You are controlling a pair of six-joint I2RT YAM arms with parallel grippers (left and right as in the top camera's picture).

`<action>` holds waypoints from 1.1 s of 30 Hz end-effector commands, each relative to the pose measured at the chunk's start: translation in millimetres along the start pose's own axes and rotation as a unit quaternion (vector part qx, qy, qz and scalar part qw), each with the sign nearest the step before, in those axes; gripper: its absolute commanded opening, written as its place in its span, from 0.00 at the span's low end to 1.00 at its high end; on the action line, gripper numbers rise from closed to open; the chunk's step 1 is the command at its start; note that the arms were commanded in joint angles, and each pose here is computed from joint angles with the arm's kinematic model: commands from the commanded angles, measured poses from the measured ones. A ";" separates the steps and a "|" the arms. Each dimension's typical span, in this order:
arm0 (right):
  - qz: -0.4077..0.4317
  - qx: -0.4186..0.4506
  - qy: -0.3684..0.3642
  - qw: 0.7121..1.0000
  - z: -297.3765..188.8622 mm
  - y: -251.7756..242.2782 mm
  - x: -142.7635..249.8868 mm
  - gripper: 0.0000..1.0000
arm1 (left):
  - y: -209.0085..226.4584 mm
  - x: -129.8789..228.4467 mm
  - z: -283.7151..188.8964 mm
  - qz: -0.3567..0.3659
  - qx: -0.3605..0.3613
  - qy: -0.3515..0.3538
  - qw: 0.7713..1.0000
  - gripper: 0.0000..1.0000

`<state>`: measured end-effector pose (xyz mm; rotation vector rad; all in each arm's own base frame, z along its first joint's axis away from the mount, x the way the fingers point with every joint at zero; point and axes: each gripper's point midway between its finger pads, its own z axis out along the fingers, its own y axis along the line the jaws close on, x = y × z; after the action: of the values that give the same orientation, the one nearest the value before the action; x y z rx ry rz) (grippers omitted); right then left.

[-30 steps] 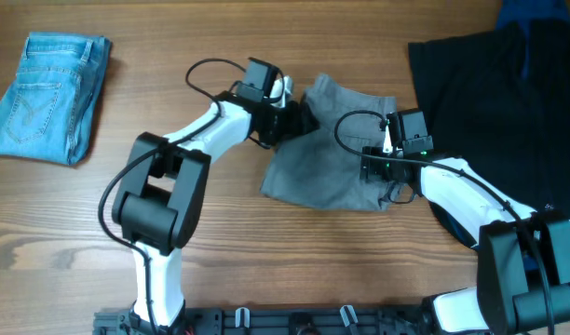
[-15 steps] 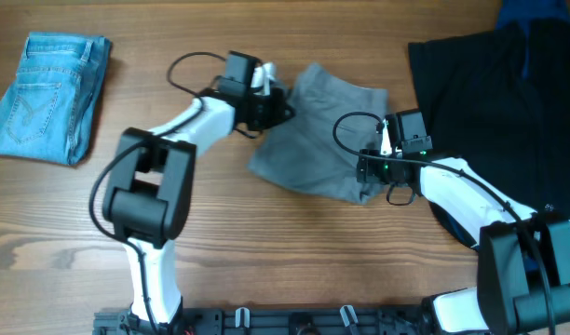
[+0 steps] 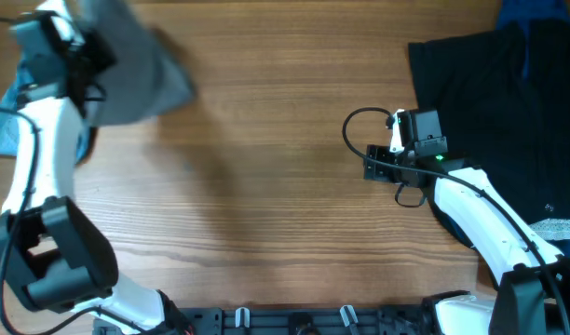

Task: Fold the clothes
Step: 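Carry the folded shorts with the left gripper to the upper-left corner, then release the shorts onto the jeans and lift the left gripper away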

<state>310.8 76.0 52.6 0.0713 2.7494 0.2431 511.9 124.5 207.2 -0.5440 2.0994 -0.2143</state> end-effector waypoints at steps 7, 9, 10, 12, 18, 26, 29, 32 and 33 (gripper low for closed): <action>0.000 0.011 0.013 1.000 -4.4 -4.2 6.9 0.74 | 96.4 -68.6 -38.4 -0.021 -0.075 -0.098 0.992 0.04; 0.000 0.012 0.013 1.000 -4.4 -4.3 6.9 0.74 | 114.5 -66.1 -38.7 -0.019 -0.091 -0.093 0.991 0.04; 0.000 0.012 0.013 1.000 -4.4 -4.3 6.9 0.73 | 119.7 -64.6 -38.3 -0.017 -0.095 -0.090 0.991 0.04; 0.000 0.012 0.013 1.000 -4.4 -4.3 7.1 0.73 | 133.2 -59.9 -35.3 -0.025 -0.105 -0.083 0.991 0.04; 0.000 0.012 0.014 1.000 -4.4 -4.4 7.2 0.74 | 165.8 -47.7 -27.2 -0.044 -0.126 -0.067 0.989 0.16; 0.000 0.012 0.013 1.000 -4.4 -4.4 7.1 0.75 | 204.7 -34.9 -35.1 -0.074 -0.157 -0.049 0.983 0.78; 0.000 0.012 0.013 1.000 -4.4 -4.3 6.9 0.77 | 196.2 -29.0 -32.6 -0.079 -0.129 -0.034 0.988 0.81; 0.000 0.005 0.010 1.000 -4.3 -2.0 5.2 0.79 | 157.7 -17.6 -24.1 -0.083 -0.032 -0.002 0.996 0.83; -0.001 -0.004 0.008 1.000 -4.3 1.5 4.1 0.80 | 148.2 -14.3 -22.3 -0.084 -0.013 0.007 0.996 0.83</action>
<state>300.2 74.0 48.2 0.0754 2.7969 0.2320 436.5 299.6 171.3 -0.8668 2.0549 -0.0551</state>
